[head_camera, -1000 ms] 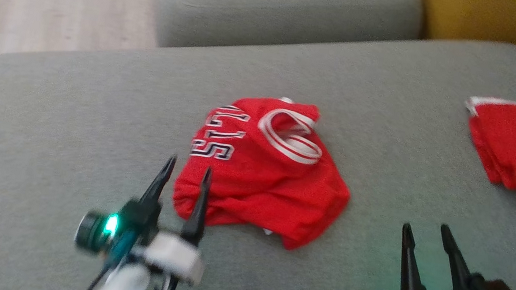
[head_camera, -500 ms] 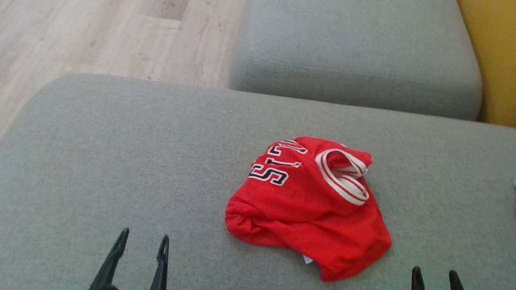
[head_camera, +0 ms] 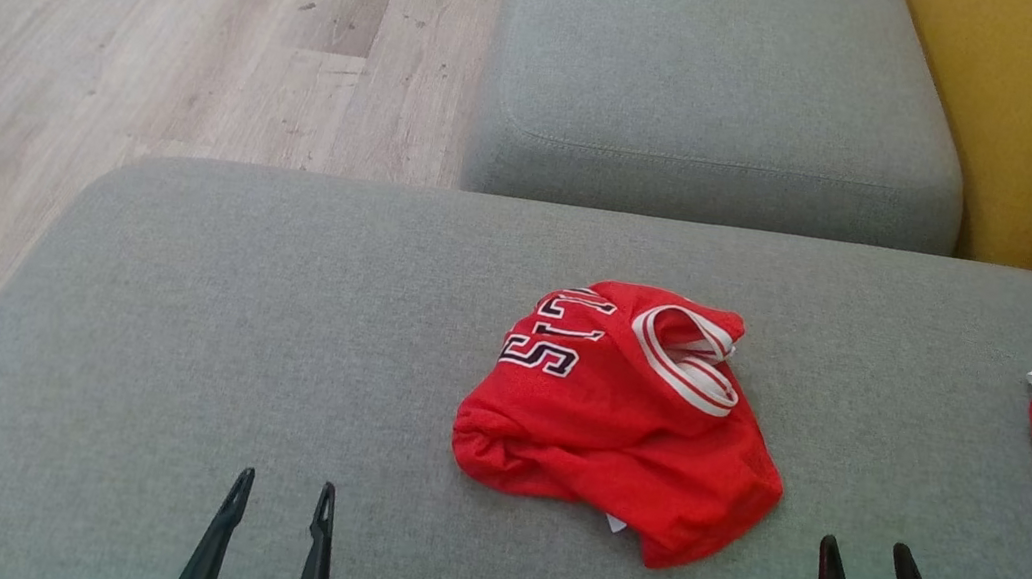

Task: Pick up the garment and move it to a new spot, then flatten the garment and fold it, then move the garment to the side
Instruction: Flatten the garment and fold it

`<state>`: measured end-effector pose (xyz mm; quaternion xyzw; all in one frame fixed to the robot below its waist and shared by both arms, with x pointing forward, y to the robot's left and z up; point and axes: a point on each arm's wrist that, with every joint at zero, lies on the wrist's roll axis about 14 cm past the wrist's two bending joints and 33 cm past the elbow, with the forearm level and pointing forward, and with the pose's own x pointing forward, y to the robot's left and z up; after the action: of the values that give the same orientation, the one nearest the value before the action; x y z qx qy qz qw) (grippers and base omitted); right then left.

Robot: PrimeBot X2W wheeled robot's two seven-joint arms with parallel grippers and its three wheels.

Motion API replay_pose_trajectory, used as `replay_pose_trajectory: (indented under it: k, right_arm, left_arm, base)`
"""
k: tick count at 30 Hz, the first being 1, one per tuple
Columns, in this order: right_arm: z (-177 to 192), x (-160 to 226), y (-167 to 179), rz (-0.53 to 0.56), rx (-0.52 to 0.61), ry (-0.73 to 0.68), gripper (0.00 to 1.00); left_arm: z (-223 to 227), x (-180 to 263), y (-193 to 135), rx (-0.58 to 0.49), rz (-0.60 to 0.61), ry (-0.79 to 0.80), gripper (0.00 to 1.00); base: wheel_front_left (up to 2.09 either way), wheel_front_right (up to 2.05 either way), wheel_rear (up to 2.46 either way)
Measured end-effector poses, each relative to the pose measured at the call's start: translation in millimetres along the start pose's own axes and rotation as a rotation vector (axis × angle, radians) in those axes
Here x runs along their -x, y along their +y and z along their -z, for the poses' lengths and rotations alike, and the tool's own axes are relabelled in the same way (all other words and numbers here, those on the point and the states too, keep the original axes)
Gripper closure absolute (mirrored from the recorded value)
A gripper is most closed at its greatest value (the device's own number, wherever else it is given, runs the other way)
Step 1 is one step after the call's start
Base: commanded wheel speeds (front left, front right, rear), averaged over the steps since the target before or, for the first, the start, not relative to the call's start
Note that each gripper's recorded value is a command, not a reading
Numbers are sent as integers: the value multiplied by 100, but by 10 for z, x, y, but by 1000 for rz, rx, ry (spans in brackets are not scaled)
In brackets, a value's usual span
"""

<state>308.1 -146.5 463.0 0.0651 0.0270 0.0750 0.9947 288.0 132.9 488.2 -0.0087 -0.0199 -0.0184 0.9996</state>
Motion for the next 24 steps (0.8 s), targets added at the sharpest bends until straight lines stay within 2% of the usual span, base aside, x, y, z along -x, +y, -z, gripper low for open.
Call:
replay_pose_trajectory:
  k: [17, 21, 24]
  right_arm:
    - [29, 16, 33, -9, -2, 8, 0]
    - [54, 42, 1, 5, -7, 15, 0]
    - [77, 73, -43, 23, -8, 21, 0]
  left_arm:
    - [31, -5, -37, 3, 12, 11, 0]
    - [55, -27, -239, 11, 94, 22, 0]
    - [74, -80, -514, 12, 202, 31, 0]
  base:
    - [0, 0, 0]
    - [0, 0, 0]
    - [0, 0, 0]
